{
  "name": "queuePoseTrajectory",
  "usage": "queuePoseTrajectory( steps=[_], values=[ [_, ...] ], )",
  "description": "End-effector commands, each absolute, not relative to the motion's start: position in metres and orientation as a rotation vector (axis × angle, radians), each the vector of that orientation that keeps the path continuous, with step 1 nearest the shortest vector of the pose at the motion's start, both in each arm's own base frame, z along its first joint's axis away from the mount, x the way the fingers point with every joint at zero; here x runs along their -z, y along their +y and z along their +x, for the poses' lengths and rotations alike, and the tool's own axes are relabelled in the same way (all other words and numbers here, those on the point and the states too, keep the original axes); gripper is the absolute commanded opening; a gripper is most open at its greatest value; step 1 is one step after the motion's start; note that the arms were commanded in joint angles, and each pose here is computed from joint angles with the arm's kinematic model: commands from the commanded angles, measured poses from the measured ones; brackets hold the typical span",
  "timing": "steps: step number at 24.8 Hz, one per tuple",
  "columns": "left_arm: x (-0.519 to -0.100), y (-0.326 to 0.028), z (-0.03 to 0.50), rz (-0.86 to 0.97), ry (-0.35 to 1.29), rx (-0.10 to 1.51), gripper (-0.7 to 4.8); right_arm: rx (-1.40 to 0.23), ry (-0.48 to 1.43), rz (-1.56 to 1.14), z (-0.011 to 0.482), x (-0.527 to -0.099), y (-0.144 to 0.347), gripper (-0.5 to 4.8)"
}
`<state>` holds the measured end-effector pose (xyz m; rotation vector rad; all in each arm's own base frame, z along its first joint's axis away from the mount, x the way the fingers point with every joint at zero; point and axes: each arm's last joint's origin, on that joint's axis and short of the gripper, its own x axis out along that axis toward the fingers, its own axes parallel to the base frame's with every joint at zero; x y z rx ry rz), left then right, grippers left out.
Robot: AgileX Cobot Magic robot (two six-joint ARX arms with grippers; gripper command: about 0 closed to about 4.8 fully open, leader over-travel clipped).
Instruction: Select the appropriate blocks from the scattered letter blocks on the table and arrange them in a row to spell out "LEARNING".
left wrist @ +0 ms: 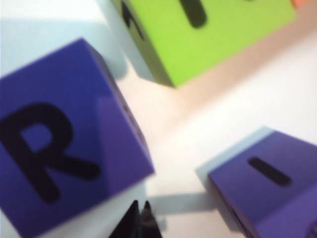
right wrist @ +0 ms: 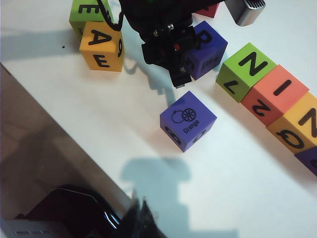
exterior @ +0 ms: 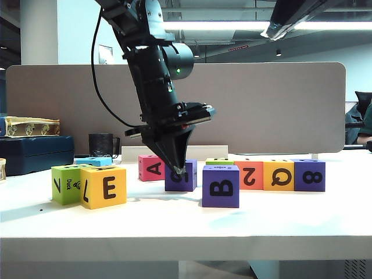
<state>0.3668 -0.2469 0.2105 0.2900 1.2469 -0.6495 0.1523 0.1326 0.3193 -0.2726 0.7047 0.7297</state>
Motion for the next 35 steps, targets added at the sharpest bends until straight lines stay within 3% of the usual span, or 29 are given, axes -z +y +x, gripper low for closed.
queuePoseTrajectory(
  steps=[1,19,30,35],
  values=[
    [-0.206,-0.249,0.371,0.274,1.233,0.641,-0.06,-0.732,0.688,-0.270,0.152,-0.322,0.133,-0.02],
    [-0.204,-0.255,0.384,0.268,1.100,0.623,-0.06,-0.732,0.679,-0.267,0.153,-0.323,0.133,-0.02],
    [-0.213,-0.246,0.364,0.295,1.270,0.703,-0.06,-0.731,0.680,-0.268,0.153,-0.323,0.133,-0.02],
    [-0.232,-0.236,0.362,0.424,1.204,0.554,-0.06,-0.731,0.681,-0.268,0.153,-0.323,0.133,-0.02]
  ],
)
